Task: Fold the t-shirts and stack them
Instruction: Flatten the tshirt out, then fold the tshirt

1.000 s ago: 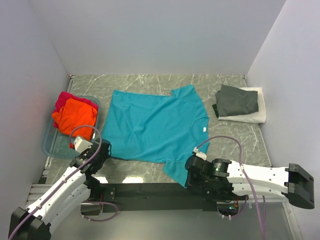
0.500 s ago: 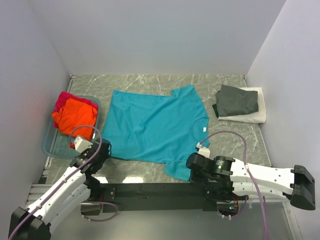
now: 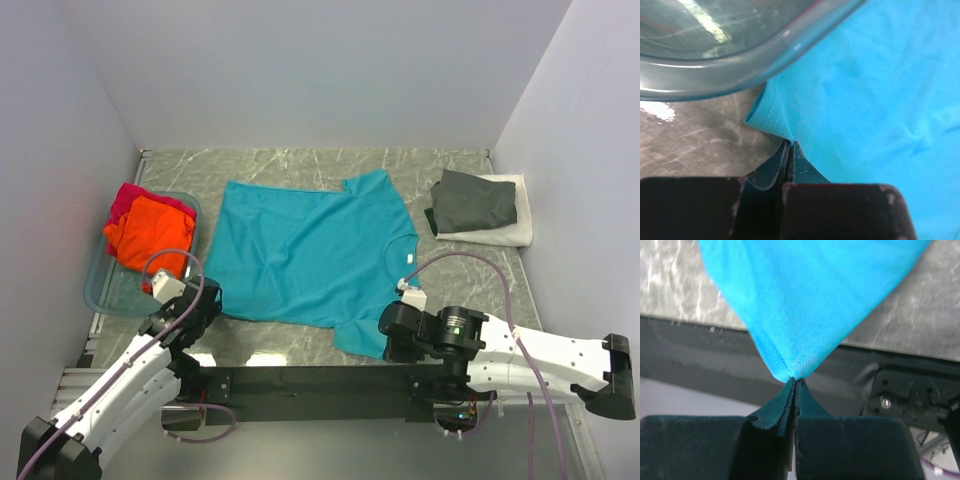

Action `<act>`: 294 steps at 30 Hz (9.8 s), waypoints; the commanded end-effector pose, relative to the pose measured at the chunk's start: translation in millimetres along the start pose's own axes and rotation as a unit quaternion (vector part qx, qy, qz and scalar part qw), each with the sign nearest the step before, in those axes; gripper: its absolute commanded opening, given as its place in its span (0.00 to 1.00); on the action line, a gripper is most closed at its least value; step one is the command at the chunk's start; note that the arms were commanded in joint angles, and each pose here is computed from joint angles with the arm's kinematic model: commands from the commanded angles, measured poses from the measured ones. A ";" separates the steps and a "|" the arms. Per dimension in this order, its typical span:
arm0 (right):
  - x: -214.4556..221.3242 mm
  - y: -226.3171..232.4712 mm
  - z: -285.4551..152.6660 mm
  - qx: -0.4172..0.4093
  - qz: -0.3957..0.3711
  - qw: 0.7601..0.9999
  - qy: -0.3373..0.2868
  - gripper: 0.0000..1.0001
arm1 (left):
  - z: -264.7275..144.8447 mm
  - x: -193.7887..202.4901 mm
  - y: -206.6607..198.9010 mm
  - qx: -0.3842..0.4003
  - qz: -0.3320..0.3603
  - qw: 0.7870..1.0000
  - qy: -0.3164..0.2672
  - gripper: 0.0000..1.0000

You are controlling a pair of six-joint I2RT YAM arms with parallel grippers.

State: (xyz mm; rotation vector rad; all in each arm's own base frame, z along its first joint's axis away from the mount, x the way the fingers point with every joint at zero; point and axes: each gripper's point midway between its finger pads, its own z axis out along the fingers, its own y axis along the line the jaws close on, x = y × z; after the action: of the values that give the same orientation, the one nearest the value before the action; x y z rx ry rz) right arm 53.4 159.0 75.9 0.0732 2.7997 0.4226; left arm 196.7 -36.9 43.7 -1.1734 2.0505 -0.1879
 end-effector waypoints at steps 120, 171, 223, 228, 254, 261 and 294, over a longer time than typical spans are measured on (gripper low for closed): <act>-186.9 21.9 82.6 -0.045 -0.090 0.994 -0.051 0.49 | 7.7 116.5 -204.7 0.165 0.292 0.932 0.138 0.70; -175.9 -77.8 114.1 0.073 0.028 0.997 -0.019 0.58 | 49.5 93.6 -83.6 0.041 0.280 0.955 0.095 0.94; -212.9 -51.5 41.1 -0.019 0.001 0.990 -0.138 0.57 | 183.2 -123.5 -249.4 -0.084 0.206 0.971 -0.090 0.64; -213.5 -47.7 41.7 -0.030 -0.004 0.990 -0.137 0.57 | 191.4 -114.4 -230.4 -0.098 0.182 0.975 -0.076 0.64; -228.2 -38.1 30.3 -0.041 -0.013 0.987 -0.152 0.57 | 223.9 -105.7 -185.5 -0.149 0.167 0.973 -0.050 0.29; -292.4 -17.8 14.4 -0.043 -0.029 0.981 -0.186 0.57 | 221.3 -103.4 -186.9 -0.137 0.179 0.973 -0.041 0.12; -564.6 -4.4 167.1 -0.046 -0.005 0.969 -0.243 0.63 | 213.5 -87.3 -199.4 -0.076 0.203 0.976 0.002 0.04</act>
State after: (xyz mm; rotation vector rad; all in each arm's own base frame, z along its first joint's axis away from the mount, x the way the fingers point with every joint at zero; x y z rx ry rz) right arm 625.9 140.9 72.3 0.1035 2.3596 0.4001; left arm 506.2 -23.1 25.8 -0.8384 2.2591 0.2284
